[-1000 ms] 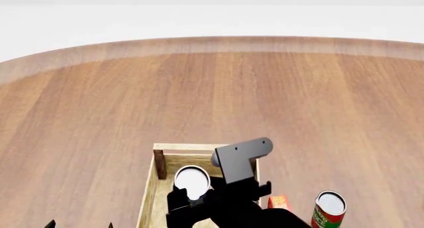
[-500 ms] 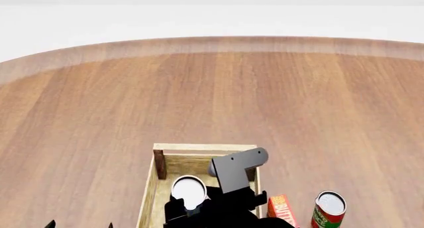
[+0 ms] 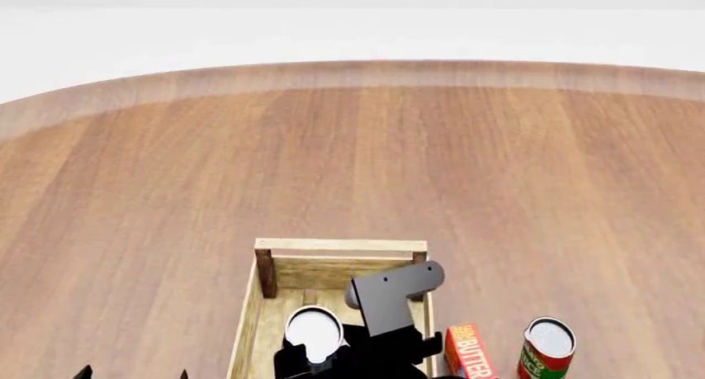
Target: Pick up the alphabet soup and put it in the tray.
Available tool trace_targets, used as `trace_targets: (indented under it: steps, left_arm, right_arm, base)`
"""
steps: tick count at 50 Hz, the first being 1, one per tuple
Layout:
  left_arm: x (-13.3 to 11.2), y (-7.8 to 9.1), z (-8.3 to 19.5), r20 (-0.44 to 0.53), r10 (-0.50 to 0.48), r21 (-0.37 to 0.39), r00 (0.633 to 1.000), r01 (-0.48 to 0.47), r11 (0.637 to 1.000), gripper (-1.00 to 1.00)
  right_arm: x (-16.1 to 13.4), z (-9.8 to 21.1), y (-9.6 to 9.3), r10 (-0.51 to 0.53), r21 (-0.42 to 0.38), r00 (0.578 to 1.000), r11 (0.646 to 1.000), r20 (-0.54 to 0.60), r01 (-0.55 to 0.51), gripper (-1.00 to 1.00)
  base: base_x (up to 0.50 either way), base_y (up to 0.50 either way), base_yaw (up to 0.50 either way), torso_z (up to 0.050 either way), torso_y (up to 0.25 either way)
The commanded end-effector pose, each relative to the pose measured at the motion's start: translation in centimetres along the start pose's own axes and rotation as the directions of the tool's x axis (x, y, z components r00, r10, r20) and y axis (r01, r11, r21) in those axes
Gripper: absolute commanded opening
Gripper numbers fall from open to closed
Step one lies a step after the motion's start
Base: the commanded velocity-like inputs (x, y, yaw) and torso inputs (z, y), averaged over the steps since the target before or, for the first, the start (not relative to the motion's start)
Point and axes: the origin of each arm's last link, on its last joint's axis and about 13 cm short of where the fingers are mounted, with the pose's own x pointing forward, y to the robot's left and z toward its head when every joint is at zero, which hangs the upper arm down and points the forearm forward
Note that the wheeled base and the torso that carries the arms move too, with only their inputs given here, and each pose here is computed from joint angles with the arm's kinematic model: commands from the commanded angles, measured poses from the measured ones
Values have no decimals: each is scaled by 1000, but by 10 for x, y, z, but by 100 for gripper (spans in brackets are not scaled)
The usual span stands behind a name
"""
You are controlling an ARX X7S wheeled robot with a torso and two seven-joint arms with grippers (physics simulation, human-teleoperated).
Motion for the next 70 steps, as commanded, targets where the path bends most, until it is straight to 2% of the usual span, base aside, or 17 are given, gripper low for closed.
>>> trace_targets:
  steps: [1,64,65,70]
  left_arm:
    - [-1,0,1,2,0,0,1000,0,1000,100]
    - [0,0,0,2,2,0,1000,-2,1000,100]
    - [-1,0,0,2,2,0,1000,-2,1000,100]
    - [0,0,0,2,2,-1,1000,-2,1000,100]
  right_arm:
    - [2,1,0,11,-10,1000,1000,10,-11,-100]
    - [12,-21,-2,4,-1,998,1000,-67,-4,-100]
    - [12,-21,-2,-2,-1,998,1000,-70,2,100]
    - [11,-19,-2,0,-1,998,1000,-70,0,100]
  base:
    - [0,0,0,0,0]
    - [0,0,0,0,0]
    - [0,0,3,0,0]
    - [0,0,0,0,0]
